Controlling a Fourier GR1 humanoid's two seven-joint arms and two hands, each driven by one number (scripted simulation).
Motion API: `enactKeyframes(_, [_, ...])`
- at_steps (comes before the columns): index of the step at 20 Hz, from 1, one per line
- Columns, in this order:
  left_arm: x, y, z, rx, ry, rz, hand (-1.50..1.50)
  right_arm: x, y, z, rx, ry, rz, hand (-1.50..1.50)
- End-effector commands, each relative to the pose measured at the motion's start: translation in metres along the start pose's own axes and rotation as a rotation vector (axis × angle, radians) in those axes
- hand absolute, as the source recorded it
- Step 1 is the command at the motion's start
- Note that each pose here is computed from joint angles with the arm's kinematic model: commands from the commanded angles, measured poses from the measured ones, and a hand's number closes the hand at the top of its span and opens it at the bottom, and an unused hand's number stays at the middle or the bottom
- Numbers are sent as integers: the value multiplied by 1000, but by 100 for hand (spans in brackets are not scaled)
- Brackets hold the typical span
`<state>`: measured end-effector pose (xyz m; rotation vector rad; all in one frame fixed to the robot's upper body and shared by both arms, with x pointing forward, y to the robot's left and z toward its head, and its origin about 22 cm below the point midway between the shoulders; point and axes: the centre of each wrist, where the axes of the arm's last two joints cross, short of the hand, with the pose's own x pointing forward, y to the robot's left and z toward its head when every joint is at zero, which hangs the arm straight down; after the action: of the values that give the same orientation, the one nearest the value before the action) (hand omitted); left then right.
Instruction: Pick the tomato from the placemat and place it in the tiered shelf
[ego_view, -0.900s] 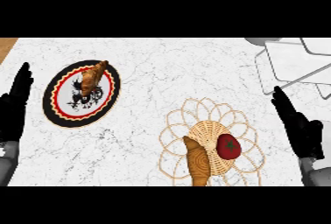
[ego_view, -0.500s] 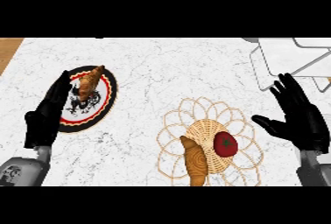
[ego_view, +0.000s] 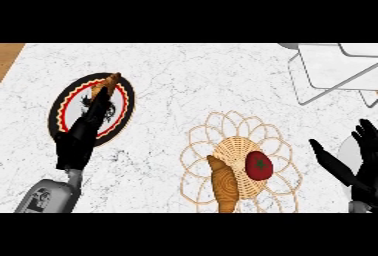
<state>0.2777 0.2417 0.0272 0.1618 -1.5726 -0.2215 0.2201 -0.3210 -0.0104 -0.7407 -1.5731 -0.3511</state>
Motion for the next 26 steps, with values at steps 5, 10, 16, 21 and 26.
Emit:
enactKeyframes(5, [-7,-25,1,-49,14,19,0,21,-26,35,217,-40,-81,-150])
enactKeyframes(10, [-8,-25,1,-43,3,13,0,54,-34,42,388,-37,123,-150])
enactKeyframes(16, [-1,-26,-3,-60,7,9,0,124,-41,22,459,4,329,-150])
enactKeyframes(21, [7,-26,-17,-75,-1,8,0,152,-31,23,614,76,584,-150])
enactKeyframes(26, [7,-24,-12,-68,-16,7,0,193,-26,38,651,116,795,-150])
